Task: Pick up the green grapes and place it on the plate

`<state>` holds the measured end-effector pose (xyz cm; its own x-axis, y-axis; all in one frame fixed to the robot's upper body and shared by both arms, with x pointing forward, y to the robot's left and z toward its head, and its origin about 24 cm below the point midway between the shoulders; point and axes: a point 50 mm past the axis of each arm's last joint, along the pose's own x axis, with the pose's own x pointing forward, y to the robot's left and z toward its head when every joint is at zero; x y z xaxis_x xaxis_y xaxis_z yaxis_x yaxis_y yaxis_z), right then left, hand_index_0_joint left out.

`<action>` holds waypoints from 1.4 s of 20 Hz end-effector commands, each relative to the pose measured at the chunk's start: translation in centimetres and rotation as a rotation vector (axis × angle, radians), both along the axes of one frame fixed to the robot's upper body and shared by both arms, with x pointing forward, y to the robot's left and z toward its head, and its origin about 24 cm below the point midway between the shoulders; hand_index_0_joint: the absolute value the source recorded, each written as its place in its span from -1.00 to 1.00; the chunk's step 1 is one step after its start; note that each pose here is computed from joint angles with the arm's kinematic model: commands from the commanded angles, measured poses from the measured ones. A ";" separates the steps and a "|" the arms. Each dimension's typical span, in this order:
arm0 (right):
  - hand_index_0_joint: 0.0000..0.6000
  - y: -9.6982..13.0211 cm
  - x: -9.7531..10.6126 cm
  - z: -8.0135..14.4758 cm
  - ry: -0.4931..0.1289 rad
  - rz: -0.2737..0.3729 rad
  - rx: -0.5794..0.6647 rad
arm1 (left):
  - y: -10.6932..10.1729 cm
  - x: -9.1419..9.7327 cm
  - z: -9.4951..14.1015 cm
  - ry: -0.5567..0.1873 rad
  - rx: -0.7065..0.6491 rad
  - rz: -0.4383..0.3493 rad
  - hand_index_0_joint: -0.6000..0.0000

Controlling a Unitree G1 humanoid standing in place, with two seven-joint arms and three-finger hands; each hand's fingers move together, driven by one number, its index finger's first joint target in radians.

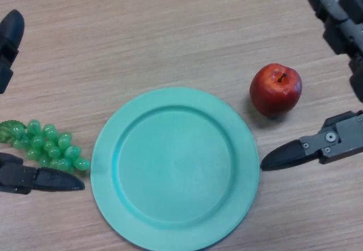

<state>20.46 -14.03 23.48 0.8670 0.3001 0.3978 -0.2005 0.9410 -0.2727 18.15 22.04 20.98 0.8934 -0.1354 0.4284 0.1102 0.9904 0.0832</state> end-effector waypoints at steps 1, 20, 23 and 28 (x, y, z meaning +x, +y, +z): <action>-1.00 -0.2 -1.3 2.2 -0.188 -0.021 0.006 | 0.1 -1.5 2.5 -0.199 0.073 0.045 1.00; -1.00 -0.8 -1.4 1.8 -0.172 -0.045 0.014 | 7.3 4.5 -4.3 -0.030 0.962 0.492 1.00; -1.00 -1.3 -1.6 1.7 -0.180 -0.064 0.017 | 7.8 5.6 -5.7 0.010 1.196 0.491 1.00; -1.00 -1.9 -1.9 1.8 -0.182 -0.072 0.036 | 7.6 6.8 -6.2 0.007 1.281 0.471 1.00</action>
